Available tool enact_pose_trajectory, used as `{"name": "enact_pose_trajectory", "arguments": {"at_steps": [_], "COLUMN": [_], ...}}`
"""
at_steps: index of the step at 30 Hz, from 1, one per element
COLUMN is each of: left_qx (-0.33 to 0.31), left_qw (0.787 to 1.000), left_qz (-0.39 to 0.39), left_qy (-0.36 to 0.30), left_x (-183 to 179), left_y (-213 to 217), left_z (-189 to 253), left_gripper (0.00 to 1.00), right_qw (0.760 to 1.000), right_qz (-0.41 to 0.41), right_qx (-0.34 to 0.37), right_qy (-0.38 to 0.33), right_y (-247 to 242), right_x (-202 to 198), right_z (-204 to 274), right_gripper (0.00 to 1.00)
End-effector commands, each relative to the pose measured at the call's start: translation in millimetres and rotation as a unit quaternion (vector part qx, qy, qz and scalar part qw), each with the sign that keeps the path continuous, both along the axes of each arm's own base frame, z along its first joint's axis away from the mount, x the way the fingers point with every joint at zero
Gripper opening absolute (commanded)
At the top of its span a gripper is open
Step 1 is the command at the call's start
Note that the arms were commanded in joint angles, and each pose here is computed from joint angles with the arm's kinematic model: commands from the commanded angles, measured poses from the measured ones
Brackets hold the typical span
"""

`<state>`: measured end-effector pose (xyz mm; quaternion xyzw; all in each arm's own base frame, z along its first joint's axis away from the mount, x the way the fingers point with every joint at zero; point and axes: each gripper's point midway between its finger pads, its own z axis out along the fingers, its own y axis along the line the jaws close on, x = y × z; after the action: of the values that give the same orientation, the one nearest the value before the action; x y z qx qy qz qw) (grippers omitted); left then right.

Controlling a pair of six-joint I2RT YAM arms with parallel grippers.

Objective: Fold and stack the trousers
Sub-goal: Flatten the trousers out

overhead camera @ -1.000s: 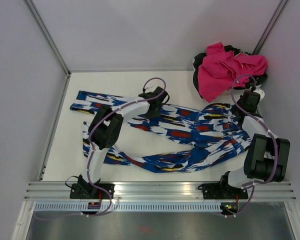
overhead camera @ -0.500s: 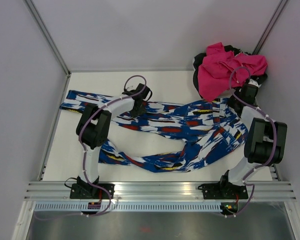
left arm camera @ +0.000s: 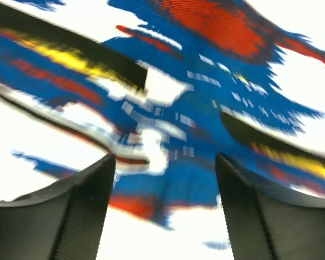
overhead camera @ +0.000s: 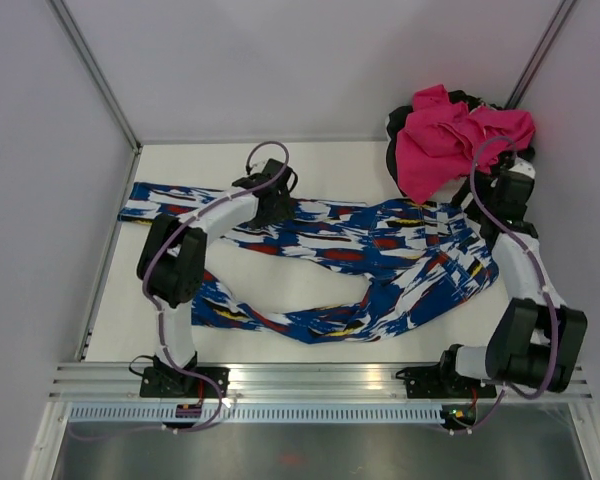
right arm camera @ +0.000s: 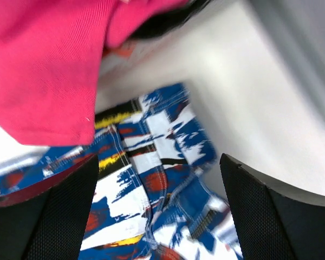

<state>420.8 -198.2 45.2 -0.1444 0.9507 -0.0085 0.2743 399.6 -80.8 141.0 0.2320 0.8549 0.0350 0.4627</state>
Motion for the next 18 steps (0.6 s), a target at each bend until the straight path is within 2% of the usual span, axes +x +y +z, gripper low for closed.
{"name": "enact_pose_trajectory", "arguments": {"at_steps": [1,2,4,5,7,9,10,13,18], "left_qx": [-0.035,-0.044,-0.064,-0.081,-0.096,-0.106,-0.112,-0.128,-0.128], "left_qw": [0.991,0.990,0.985,0.982,0.979,0.979,0.977,0.974,0.976], "left_qz": [-0.048,-0.055,-0.067,-0.083,-0.094,-0.105,-0.108,-0.123,-0.122], "left_qy": [-0.116,-0.126,-0.143,-0.147,-0.152,-0.140,-0.146,-0.139,-0.125], "left_x": [6.9,3.1,-10.8,-15.9,-30.4,-44.3,-49.7,-66.1,-86.0], "left_y": [-0.1,-0.8,-0.3,-5.5,-5.1,-5.9,-4.9,-6.3,3.2], "left_z": [101.5,111.7,130.6,136.2,142.5,134.2,139.9,134.0,117.7], "left_gripper": [0.85,0.88,0.89,0.90,0.90,0.90,0.90,0.90,0.90], "right_qw": [0.992,0.992,0.982,0.978,0.959,0.942,0.939,0.935,0.930], "right_qz": [-0.114,-0.124,-0.185,-0.206,-0.281,-0.335,-0.340,-0.342,-0.349], "right_qx": [-0.041,-0.035,-0.022,-0.017,0.003,0.018,0.035,0.091,0.107], "right_qy": [-0.025,-0.008,-0.020,-0.003,-0.026,-0.016,-0.034,-0.016,0.039], "right_y": [-31.5,-32.4,-44.4,-46.9,-58.6,-69.0,-67.5,-58.1,-57.8], "right_x": [-39.3,-51.1,-70.9,-85.8,-110.1,-137.4,-141.3,-149.7,-157.3], "right_z": [40.4,36.3,45.7,33.2,36.1,12.3,12.9,-22.2,-66.7], "right_gripper": [0.98,0.98,0.98,0.98,0.98,0.98,0.98,0.98,0.98]}}
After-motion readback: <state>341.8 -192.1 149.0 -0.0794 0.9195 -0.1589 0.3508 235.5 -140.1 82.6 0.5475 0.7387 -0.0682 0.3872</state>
